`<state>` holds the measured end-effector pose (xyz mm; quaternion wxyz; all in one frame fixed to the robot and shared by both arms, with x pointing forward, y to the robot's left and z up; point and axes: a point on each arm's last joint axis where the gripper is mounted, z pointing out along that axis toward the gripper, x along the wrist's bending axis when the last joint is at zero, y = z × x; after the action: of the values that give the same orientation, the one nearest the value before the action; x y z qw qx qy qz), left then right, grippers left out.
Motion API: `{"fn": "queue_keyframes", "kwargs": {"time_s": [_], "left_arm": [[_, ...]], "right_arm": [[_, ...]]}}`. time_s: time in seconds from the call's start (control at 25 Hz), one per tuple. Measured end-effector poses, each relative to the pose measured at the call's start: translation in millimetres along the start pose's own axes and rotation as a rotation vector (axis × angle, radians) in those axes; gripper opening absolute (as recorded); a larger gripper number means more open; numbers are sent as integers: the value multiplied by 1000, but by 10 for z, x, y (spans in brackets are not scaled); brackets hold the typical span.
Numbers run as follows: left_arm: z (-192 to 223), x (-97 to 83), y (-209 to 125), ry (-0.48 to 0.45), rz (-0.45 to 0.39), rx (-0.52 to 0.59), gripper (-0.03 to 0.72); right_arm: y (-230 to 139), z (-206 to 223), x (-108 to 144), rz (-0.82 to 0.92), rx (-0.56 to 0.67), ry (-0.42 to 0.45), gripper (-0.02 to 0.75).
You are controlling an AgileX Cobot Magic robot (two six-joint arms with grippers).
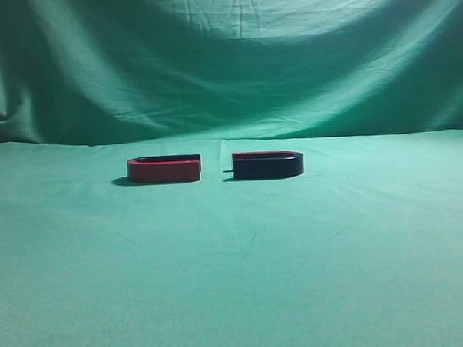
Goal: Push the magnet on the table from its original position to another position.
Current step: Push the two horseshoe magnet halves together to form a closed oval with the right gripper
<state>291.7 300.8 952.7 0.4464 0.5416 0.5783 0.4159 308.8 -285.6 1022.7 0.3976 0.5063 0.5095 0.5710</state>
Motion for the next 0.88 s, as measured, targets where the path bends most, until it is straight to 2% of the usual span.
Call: {"fn": "queue_keyframes", "kwargs": {"time_s": [0.44, 0.72, 0.88], "left_arm": [[0, 0, 0, 0, 0, 0, 399], [0, 0, 0, 0, 0, 0, 399], [0, 0, 0, 0, 0, 0, 399]], "right_arm": [[176, 853, 86, 4, 842, -66, 0], [161, 1348, 106, 38, 1012, -74, 0], [211, 1553, 140, -18, 1056, -11, 0]]}}
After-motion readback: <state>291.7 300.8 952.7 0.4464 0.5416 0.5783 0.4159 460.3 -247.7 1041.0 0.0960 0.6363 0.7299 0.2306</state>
